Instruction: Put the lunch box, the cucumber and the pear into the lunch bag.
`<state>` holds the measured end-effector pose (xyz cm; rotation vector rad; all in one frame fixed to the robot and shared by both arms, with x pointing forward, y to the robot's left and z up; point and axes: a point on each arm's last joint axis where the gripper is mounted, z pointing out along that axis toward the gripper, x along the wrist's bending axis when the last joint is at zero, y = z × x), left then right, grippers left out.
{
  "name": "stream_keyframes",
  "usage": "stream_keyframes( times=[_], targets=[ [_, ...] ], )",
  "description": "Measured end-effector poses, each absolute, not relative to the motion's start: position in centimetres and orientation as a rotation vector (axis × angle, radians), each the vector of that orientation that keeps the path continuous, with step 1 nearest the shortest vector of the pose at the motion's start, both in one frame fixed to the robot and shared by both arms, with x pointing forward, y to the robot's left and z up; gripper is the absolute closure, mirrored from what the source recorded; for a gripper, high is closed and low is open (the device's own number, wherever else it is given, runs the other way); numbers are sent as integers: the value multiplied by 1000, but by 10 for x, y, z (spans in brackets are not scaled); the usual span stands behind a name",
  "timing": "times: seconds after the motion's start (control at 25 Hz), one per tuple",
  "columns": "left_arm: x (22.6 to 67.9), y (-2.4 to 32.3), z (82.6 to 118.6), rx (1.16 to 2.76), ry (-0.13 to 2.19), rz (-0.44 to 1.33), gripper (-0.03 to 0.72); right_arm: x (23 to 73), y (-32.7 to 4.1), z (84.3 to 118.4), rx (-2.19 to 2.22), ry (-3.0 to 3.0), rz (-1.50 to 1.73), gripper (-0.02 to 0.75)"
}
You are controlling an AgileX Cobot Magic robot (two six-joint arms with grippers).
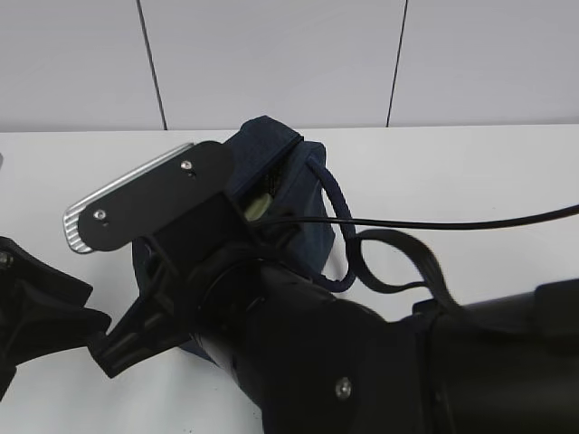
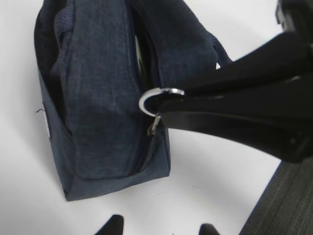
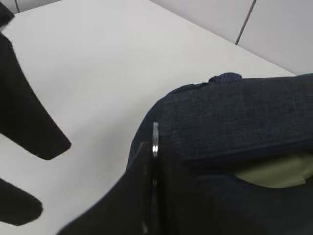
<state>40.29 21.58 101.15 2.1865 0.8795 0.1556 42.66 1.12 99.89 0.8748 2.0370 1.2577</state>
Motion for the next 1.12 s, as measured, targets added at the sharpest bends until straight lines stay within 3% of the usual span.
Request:
stream_keyframes(
  times=[0.24, 0.64, 1.12],
  targets=[
    [421, 214, 1000, 2222, 776, 255, 401, 427, 12, 1003, 884, 2034, 1271, 738],
    [454, 230, 971, 2088, 861, 133, 401, 426, 12, 1002, 905, 2037, 1272, 738],
    [464, 227, 959, 2118, 648, 204, 405, 426, 12, 1002, 903, 2052, 1274, 738]
  ],
)
